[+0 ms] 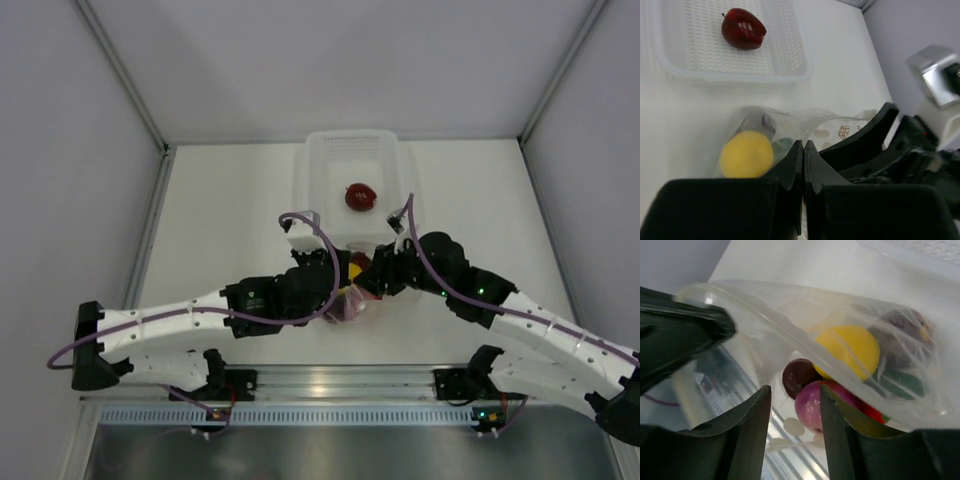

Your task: Open the zip-top bag and remove the fake food

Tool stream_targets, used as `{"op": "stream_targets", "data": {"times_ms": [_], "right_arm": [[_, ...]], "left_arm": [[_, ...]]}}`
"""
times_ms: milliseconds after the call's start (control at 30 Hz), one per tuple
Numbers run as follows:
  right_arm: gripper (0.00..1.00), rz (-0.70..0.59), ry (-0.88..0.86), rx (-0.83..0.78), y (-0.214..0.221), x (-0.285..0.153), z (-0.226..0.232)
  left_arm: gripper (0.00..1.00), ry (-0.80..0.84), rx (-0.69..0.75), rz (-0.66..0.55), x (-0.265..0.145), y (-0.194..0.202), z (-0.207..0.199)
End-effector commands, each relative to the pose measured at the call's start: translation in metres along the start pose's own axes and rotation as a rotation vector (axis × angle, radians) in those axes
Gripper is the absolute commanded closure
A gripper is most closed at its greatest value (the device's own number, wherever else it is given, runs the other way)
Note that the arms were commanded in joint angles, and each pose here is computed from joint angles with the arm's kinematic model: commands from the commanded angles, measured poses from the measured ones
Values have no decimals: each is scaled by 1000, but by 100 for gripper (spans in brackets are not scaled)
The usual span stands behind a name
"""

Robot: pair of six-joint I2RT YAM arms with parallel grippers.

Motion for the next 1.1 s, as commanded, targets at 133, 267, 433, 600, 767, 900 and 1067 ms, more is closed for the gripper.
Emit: {"op": "stream_targets", "data": {"times_ms": [133, 267, 433, 600, 767, 900, 1067], "right_arm": [[49, -39, 222, 101, 2, 29, -9], [42, 18, 332, 80, 6, 38, -14], [37, 46, 308, 77, 24, 51, -13], [29, 78, 256, 61, 31, 66, -7], [20, 126, 305, 43, 41, 86, -11], [16, 120, 346, 39, 49, 100, -15], [13, 111, 451, 27, 57, 114, -26]], "left_arm": [[100, 27, -224, -84, 3, -16, -23], [100, -24, -247, -55, 9, 9, 1], [100, -55, -252, -25, 11, 26, 19], [100, -58, -224, -23, 9, 27, 25], [100, -60, -202, -15, 7, 29, 31], [100, -53, -189, 1, 6, 30, 31], [100, -44, -183, 30, 5, 33, 32]]}}
Point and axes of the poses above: each gripper's point midway between its finger pads, its own x axis out along the fingers, its own z axis along the line the jaws close on, y = z × x, the point moved 10 cm from there along -x, back along the fingers, and after that the axes turned 9 degrees about -x, right-handed, at the moved point
